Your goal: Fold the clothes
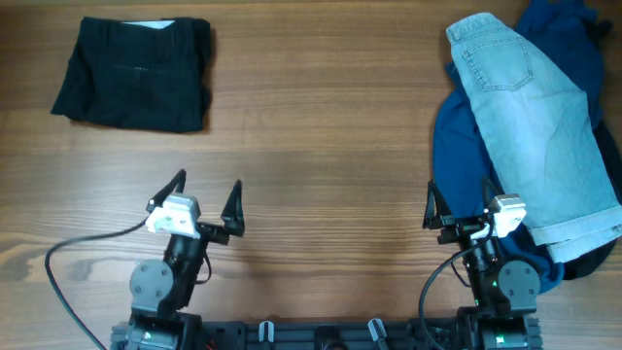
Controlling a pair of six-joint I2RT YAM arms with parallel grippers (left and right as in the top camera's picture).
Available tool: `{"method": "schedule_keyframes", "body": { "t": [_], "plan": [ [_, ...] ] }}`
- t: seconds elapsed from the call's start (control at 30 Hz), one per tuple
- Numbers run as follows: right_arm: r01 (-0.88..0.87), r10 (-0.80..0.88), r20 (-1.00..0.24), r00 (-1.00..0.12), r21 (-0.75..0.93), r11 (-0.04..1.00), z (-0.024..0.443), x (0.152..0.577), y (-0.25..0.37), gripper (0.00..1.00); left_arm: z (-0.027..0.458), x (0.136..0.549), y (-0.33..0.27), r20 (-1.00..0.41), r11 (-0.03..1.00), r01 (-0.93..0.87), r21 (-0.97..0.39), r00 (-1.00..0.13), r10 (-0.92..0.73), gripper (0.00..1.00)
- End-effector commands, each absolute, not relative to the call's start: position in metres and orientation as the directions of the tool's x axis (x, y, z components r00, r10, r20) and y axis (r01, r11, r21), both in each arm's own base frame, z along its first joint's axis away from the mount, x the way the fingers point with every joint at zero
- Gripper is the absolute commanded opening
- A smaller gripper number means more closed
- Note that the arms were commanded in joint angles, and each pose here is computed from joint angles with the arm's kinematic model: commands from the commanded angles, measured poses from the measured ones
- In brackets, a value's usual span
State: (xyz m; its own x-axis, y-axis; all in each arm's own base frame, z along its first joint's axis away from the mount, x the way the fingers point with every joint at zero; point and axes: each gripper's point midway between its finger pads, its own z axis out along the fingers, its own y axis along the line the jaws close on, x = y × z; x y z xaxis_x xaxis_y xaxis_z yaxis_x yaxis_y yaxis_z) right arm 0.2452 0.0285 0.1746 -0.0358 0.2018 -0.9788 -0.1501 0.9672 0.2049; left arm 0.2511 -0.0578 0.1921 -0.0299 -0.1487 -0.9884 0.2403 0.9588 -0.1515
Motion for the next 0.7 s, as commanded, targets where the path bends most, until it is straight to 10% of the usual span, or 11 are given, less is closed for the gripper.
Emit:
{"method": "schedule_keyframes", "body": {
  "t": [0.0,0.67],
  "plan": [
    [-0.143,0.212,-0.977,-0.022,0.213,0.966,0.178,0.245,0.027,1.0,0.18,0.245,-0.055,-0.981,0.954,0.232,-0.191,-0.031,-0.189,1.0],
    [-0.143,0.213,-0.977,-0.022,0.214,0.966,0.178,0.245,0.027,1.0,0.158,0.243,-0.04,-0.975,0.967,0.144,-0.209,-0.102,-0.195,1.0]
  ]
}}
